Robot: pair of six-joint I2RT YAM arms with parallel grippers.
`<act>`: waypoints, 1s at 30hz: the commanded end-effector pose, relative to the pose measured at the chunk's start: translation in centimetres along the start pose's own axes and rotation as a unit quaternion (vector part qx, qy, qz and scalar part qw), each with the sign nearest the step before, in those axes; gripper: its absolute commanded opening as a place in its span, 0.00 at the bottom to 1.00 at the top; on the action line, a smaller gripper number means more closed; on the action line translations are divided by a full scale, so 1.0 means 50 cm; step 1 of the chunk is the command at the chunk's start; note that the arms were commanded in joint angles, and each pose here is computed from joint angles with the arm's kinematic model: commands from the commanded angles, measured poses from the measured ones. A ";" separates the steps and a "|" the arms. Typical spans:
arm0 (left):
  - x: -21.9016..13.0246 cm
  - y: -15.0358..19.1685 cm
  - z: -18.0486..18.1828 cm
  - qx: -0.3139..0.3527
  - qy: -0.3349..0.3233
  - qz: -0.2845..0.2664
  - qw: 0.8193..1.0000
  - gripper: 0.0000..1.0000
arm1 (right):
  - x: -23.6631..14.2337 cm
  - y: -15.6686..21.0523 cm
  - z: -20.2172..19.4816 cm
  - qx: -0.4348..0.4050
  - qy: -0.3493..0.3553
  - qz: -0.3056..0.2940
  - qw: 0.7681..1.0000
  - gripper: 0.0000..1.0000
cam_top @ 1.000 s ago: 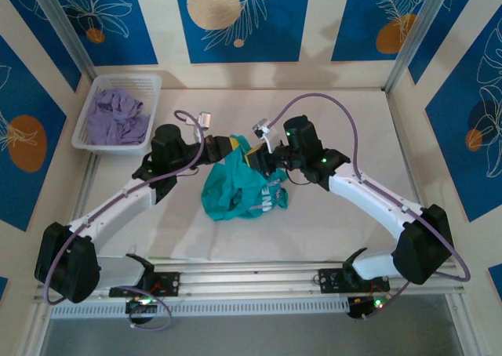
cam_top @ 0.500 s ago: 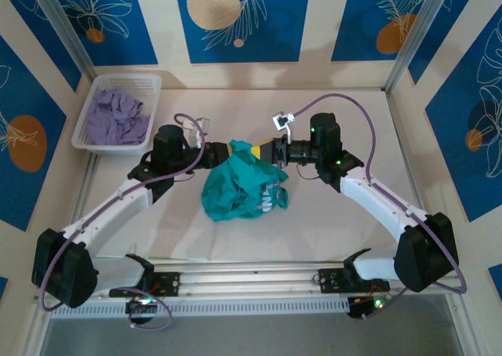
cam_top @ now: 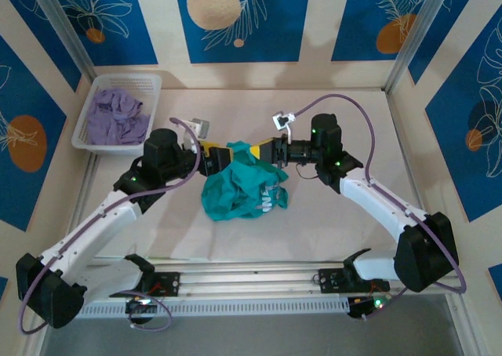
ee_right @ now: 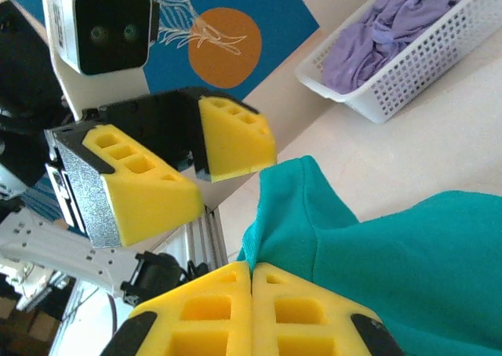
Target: Fold the inside-out t-shirt
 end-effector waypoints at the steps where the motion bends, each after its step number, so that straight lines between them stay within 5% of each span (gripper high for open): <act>1: 0.006 -0.018 -0.008 0.053 0.004 0.014 0.999 0.66 | -0.003 0.012 0.027 -0.045 -0.028 0.031 0.998 0.00; 6: 0.023 -0.008 -0.011 0.095 0.028 0.064 0.993 0.68 | -0.016 0.027 0.044 -0.078 -0.032 0.053 0.995 0.00; 13: 0.044 0.009 -0.044 0.056 0.140 0.082 0.985 0.62 | -0.027 0.023 0.040 -0.091 0.000 0.040 0.995 0.00; 30: 0.049 0.022 -0.053 0.054 0.163 0.079 0.982 0.71 | -0.045 0.008 0.013 -0.061 0.048 0.013 0.997 0.00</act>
Point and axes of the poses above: each hand's point on the last joint's axis, 136 mm out from that joint toward the fingers, its own x axis out along the fingers, its own z axis along the line the jaws close on, y = z × x, the point moved 7 cm from there along -x, back along the fingers, and after that the axes turned 11 degrees about x, right-handed, at the moved point
